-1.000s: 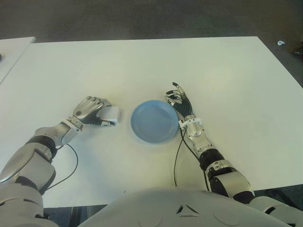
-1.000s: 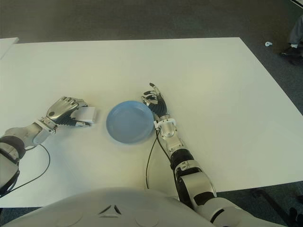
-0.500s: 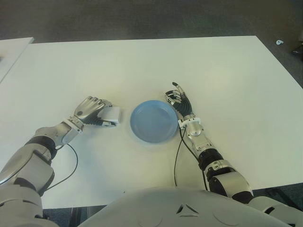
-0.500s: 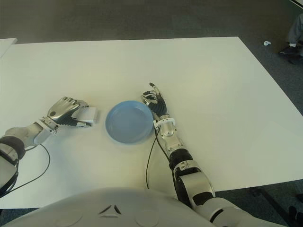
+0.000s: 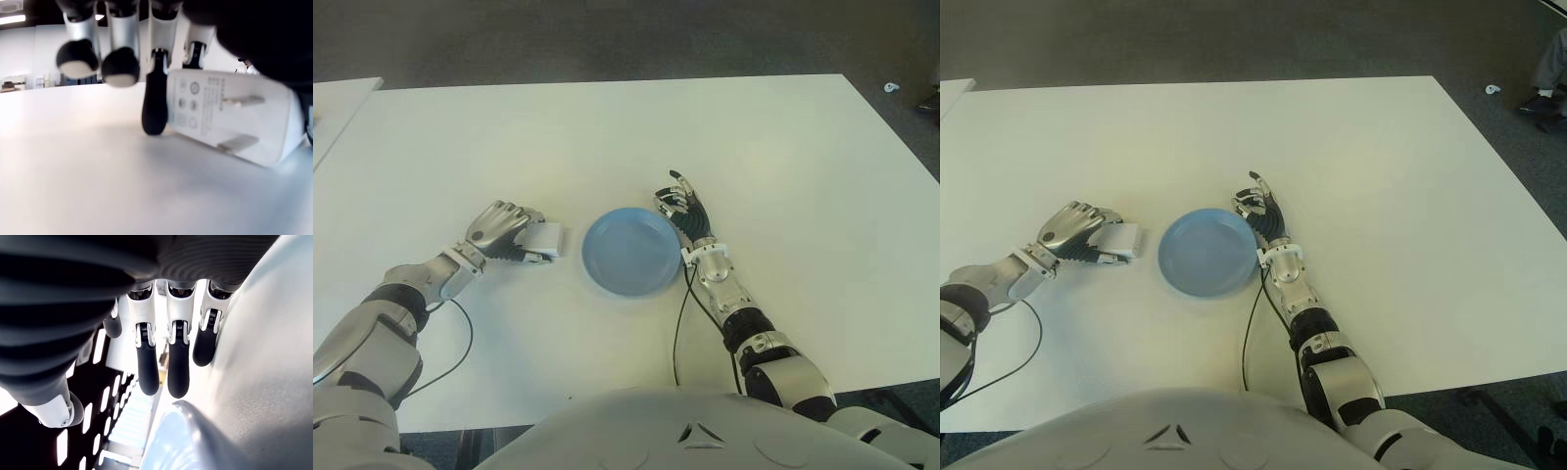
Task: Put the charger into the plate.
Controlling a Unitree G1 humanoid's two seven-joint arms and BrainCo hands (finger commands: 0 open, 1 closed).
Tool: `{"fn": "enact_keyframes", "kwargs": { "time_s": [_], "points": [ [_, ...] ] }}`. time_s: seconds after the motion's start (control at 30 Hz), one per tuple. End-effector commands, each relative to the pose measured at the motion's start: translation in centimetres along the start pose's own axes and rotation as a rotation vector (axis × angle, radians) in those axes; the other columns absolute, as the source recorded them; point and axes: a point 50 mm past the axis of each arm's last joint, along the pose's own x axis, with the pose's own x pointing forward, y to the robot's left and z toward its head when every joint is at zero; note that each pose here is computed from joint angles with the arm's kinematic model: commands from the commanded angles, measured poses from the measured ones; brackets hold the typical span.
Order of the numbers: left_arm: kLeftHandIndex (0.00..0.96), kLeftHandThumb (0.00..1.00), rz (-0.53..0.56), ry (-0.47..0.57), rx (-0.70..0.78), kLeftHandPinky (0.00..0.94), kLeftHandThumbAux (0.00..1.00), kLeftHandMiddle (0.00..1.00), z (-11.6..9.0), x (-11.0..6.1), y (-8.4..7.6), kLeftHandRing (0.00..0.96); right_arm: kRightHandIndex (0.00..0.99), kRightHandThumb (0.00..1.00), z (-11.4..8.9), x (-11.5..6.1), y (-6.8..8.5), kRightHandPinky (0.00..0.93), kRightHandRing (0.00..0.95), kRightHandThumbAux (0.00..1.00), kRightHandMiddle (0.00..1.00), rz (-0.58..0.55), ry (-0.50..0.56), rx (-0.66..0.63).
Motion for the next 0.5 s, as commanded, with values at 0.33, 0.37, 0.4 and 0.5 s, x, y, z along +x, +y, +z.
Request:
{"fn": "enact_keyframes", "kwargs": {
  "time_s": [0.33, 0.37, 0.4, 0.5],
  "points": [
    [0.442, 0.730, 0.053, -0.005, -0.042, 0.887, 0.699, 0.895, -0.5, 1.0, 2.2, 0.876, 0.019, 0.000, -2.5, -1.6, 0.5, 0.261, 0.399, 0.527, 0.389, 0.017, 0.143, 0.006],
    [0.442, 0.730, 0.067, -0.004, -0.058, 0.888, 0.699, 0.894, -0.5, 1.4, 2.7, 0.875, 0.019, 0.000, -2.5, -1.6, 0.5, 0.259, 0.398, 0.527, 0.389, 0.016, 0.144, 0.006],
    [0.442, 0.731, 0.076, -0.003, -0.069, 0.886, 0.699, 0.889, -0.5, 1.7, 3.1, 0.873, 0.018, 0.000, -2.5, -1.6, 0.5, 0.258, 0.397, 0.527, 0.387, 0.016, 0.144, 0.007],
    [0.442, 0.733, 0.090, -0.001, -0.091, 0.880, 0.698, 0.882, -0.5, 2.2, 3.8, 0.869, 0.018, 0.000, -2.5, -1.6, 0.5, 0.256, 0.396, 0.529, 0.384, 0.014, 0.145, 0.007]
  ]
}}
